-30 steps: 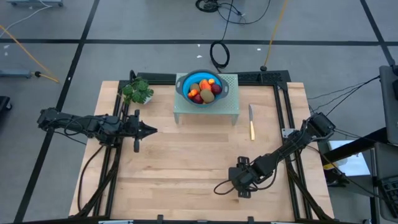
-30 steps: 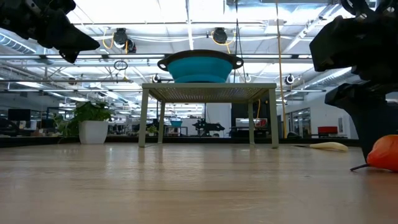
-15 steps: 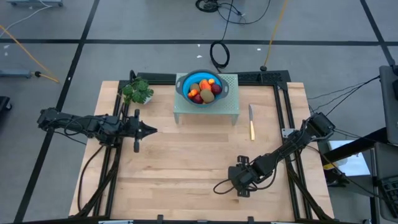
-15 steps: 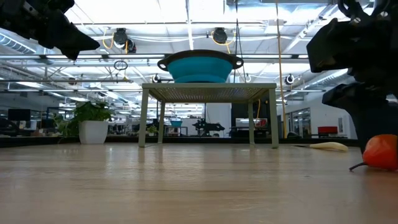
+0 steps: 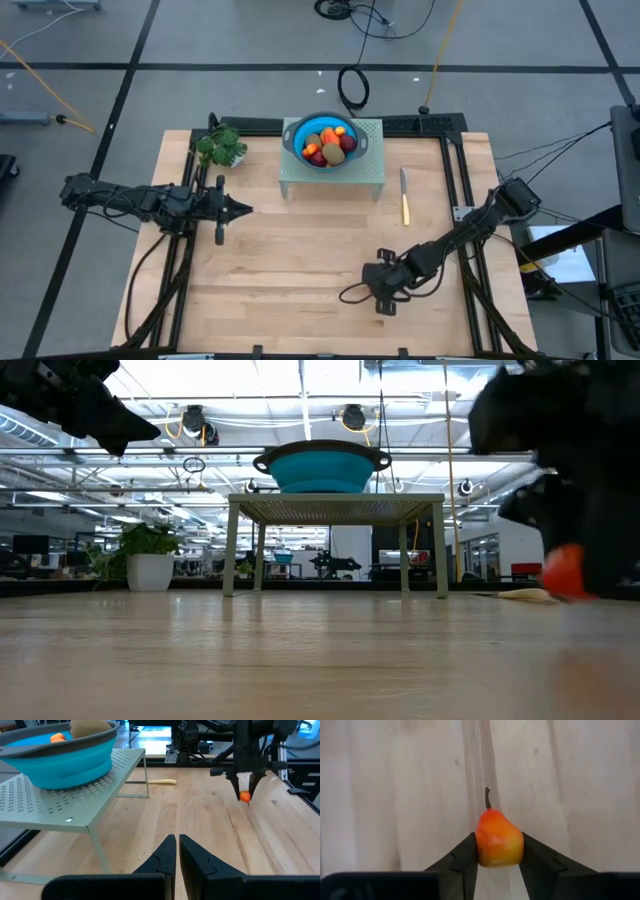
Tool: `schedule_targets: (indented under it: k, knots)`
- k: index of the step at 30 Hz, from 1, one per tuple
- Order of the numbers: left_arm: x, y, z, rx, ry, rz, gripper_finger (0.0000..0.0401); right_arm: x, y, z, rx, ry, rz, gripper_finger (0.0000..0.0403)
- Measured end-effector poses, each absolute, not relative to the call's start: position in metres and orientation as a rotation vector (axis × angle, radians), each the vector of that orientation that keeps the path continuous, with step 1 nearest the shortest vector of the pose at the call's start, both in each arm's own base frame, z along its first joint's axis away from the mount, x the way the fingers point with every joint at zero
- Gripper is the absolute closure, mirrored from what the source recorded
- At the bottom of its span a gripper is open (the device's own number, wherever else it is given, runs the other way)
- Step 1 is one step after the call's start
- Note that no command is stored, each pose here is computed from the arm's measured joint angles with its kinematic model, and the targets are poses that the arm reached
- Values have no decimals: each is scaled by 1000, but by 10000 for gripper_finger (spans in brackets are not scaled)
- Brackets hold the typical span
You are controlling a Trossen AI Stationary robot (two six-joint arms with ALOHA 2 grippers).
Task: Pick & Place Fruit
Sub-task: Put the peach into the colander on the shelf
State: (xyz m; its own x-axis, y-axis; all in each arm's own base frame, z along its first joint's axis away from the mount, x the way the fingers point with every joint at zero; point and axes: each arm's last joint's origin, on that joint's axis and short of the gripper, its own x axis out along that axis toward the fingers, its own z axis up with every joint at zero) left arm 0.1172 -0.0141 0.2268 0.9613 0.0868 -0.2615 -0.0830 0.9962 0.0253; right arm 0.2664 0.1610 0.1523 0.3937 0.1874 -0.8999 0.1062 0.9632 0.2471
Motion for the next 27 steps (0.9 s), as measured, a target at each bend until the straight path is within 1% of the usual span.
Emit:
schedule_targets:
  k: [3, 6, 9, 14, 19, 27]
  knots:
    - [117, -14, 227, 14, 265, 86, 380, 270, 156, 165, 329, 1107, 58, 288]
    - [117, -14, 227, 12, 264, 86, 380, 271, 149, 182, 399, 1040, 52, 295]
    - [117, -14, 227, 10, 259, 86, 380, 273, 144, 201, 454, 943, 75, 299]
    - [117, -14, 228, 10, 257, 86, 380, 277, 135, 232, 538, 759, 124, 295]
    - [117, -14, 228, 3, 257, 87, 380, 282, 128, 255, 586, 568, 123, 299]
    - [117, -14, 228, -102, 250, 98, 380, 293, 121, 280, 650, 303, 153, 295]
